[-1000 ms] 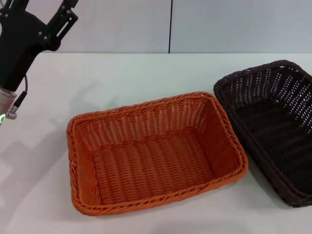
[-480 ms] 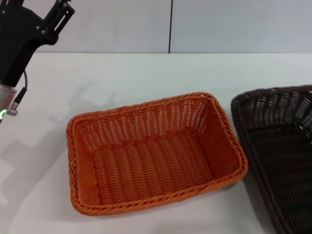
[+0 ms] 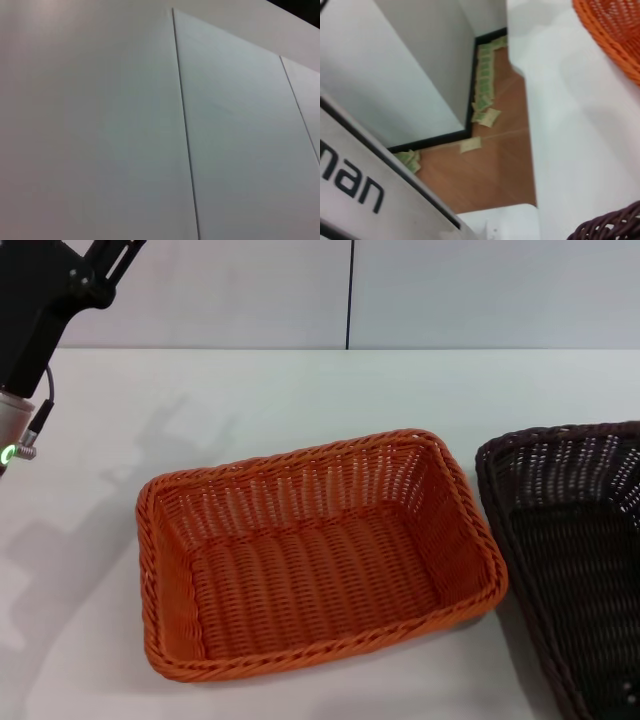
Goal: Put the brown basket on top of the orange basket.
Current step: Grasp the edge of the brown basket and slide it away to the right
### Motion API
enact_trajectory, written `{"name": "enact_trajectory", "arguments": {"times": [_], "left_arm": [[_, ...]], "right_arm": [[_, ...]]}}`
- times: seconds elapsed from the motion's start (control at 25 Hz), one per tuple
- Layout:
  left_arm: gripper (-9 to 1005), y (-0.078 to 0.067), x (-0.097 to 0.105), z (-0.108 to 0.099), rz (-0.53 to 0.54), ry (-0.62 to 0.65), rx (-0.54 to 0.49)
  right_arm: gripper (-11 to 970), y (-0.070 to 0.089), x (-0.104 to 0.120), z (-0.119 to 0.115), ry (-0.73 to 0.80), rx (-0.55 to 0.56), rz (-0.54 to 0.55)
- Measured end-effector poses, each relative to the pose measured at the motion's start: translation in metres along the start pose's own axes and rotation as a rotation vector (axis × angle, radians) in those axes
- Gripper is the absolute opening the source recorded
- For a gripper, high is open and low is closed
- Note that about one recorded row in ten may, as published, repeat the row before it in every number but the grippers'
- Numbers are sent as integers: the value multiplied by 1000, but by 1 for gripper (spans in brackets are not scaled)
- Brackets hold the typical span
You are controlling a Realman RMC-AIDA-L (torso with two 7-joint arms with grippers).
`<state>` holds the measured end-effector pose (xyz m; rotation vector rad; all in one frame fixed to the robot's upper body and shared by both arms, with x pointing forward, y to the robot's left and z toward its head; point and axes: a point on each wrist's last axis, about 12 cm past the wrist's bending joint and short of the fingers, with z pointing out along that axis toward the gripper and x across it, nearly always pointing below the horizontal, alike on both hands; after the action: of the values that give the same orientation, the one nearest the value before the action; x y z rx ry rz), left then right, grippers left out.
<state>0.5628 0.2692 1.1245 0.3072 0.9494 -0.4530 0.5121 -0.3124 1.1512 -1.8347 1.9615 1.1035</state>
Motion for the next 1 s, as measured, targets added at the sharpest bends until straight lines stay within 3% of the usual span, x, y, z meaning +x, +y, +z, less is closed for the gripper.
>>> {"name": "enact_trajectory", "arguments": {"times": [0.68, 1.0], "left_arm": [[813, 2, 3, 13, 16, 14, 1], [813, 2, 7, 16, 23, 42, -3]], "right_arm": [[571, -2, -19, 32, 50, -204, -46], [570, -4, -15, 12, 4, -134, -39]]}}
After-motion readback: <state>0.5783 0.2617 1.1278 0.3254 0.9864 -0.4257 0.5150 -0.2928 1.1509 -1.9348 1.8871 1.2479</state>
